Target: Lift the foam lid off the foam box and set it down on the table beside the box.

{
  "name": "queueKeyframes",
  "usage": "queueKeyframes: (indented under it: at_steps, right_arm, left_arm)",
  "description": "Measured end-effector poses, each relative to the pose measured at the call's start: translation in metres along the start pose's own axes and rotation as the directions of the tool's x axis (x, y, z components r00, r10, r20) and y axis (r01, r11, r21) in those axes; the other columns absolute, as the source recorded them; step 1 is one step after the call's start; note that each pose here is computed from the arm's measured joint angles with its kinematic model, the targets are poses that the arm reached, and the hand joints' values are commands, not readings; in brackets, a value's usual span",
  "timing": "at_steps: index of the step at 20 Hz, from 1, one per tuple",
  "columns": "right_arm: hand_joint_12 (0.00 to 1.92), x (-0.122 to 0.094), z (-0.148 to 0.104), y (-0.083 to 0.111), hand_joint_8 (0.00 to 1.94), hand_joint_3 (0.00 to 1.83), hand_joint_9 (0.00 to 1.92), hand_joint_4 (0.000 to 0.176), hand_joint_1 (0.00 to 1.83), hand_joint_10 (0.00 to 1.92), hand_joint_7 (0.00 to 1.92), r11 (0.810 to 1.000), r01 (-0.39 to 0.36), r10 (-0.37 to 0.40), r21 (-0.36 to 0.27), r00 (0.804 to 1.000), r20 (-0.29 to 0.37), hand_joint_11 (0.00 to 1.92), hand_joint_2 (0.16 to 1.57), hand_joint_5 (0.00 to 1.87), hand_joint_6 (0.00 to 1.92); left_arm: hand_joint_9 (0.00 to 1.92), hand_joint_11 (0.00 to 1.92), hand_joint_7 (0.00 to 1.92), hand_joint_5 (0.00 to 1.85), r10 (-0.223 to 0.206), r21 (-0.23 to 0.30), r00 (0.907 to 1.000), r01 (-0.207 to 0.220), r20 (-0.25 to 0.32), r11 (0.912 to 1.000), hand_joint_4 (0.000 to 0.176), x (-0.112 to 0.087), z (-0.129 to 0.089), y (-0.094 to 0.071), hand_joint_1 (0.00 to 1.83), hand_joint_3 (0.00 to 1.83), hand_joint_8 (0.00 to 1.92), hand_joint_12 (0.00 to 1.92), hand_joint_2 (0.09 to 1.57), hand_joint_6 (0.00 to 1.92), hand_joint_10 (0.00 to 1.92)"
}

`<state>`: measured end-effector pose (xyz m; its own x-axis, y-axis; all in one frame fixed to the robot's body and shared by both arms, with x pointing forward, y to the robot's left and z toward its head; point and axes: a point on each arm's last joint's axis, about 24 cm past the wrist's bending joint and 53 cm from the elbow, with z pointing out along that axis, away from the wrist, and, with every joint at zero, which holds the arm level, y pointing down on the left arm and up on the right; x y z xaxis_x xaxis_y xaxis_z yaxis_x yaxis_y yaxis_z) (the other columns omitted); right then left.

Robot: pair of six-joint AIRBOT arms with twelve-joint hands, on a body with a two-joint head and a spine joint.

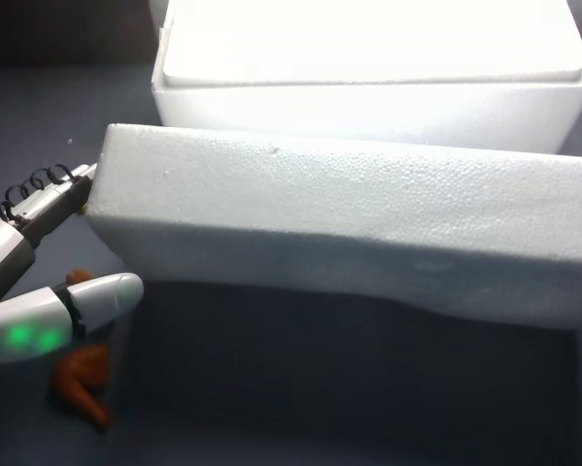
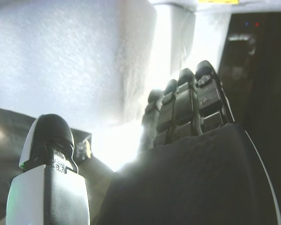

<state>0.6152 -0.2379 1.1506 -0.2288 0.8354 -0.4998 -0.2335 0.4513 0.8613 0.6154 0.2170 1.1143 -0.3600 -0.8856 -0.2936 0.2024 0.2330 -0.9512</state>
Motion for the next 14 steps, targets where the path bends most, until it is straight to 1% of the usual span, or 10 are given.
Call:
queueKeyframes:
  at_steps: [3,4,5,6,8,10,11,12,13,14]
  right_arm:
    - [0.73,-0.005,-0.002,0.008,0.0,0.0,0.0,0.0,0.45,0.0,0.0,1.0,0.001,0.0,-0.016,1.0,0.015,0.0,1.17,0.0,0.0]
    - [0.52,-0.013,-0.003,0.015,0.0,0.0,0.0,0.0,0.45,0.0,0.0,0.999,0.013,-0.012,-0.034,0.999,0.031,0.0,1.16,0.0,0.0]
    - [0.13,-0.018,-0.005,0.019,0.0,0.0,0.0,0.0,0.45,0.0,0.0,0.999,0.027,-0.025,-0.047,0.999,0.04,0.0,1.17,0.0,0.0]
    - [0.03,-0.027,-0.008,0.026,0.0,0.0,0.0,0.0,0.47,0.0,0.0,0.997,0.046,-0.041,-0.066,0.997,0.063,0.0,1.17,0.0,0.0]
    - [0.0,-0.04,-0.01,0.035,0.0,0.0,0.0,0.0,0.42,0.0,0.0,0.994,0.065,-0.056,-0.091,0.994,0.099,0.0,1.17,0.0,0.0]
    - [0.0,-0.046,-0.012,0.043,0.0,0.0,0.0,0.0,0.43,0.0,0.0,0.991,0.075,-0.061,-0.112,0.991,0.118,0.0,1.14,0.0,0.0]
    - [0.0,-0.047,-0.014,0.048,0.0,0.0,0.0,0.0,0.45,0.0,0.0,0.989,0.079,-0.063,-0.128,0.99,0.123,0.0,1.13,0.0,0.0]
    - [0.0,-0.048,-0.015,0.054,0.0,0.0,0.0,0.001,0.45,0.0,0.0,0.985,0.087,-0.069,-0.146,0.99,0.126,0.0,1.16,0.0,0.0]
    - [0.0,-0.049,-0.015,0.057,0.0,0.0,0.0,0.043,0.42,0.0,0.0,0.983,0.097,-0.077,-0.157,0.989,0.129,0.01,1.17,0.0,0.0]
    - [0.0,-0.054,-0.016,0.062,0.0,0.01,0.0,0.042,0.41,0.0,0.0,0.979,0.114,-0.091,-0.169,0.986,0.142,0.0,1.18,0.0,0.0]
  left_arm:
    - [0.0,0.0,0.0,0.01,0.012,0.001,0.9999,-0.012,0.004,0.9999,0.024,-0.004,-0.006,-0.003,0.39,0.0,0.0,0.0,1.09,0.0,0.0]
    - [0.0,0.0,0.0,0.01,0.03,0.01,0.9995,-0.031,0.013,0.9995,0.03,-0.01,-0.006,-0.008,0.39,0.0,0.0,0.0,1.08,0.0,0.0]
    - [0.0,0.0,0.0,0.01,0.039,0.022,0.999,-0.039,0.022,0.999,0.037,-0.014,-0.006,-0.012,0.39,0.0,0.0,0.0,1.08,0.0,0.0]
    - [0.0,0.0,0.0,0.01,0.059,0.044,0.9975,-0.06,0.04,0.9972,0.042,-0.021,-0.006,-0.02,0.39,0.0,0.0,0.0,1.07,0.0,0.0]
    - [0.0,0.0,0.0,0.0,0.069,0.069,0.9955,-0.074,0.065,0.9949,0.057,-0.03,-0.007,-0.029,0.39,0.0,0.0,0.0,1.07,0.0,0.0]
    - [0.0,0.0,0.0,0.01,0.077,0.08,0.995,-0.082,0.063,0.9934,0.068,-0.03,-0.008,-0.033,0.42,0.0,0.0,0.0,1.05,0.0,0.0]
    - [0.0,0.0,0.0,0.0,0.093,0.089,0.9939,-0.098,0.059,0.9911,0.062,-0.031,-0.008,-0.037,0.39,0.0,0.0,0.0,1.05,0.0,0.0]
    - [0.0,0.0,0.0,0.0,0.11,0.097,0.9919,-0.116,0.063,0.9885,0.067,-0.034,-0.008,-0.042,0.42,0.0,0.0,0.0,1.05,0.0,0.0]
    - [0.0,0.0,0.0,0.01,0.122,0.106,0.99,-0.129,0.07,0.986,0.093,-0.038,-0.008,-0.046,0.44,0.0,0.0,0.0,1.05,0.0,0.0]
    - [0.0,0.0,0.0,0.0,0.134,0.124,0.9873,-0.144,0.085,0.9817,0.092,-0.043,-0.008,-0.054,0.46,0.0,0.0,0.0,1.06,0.0,0.0]
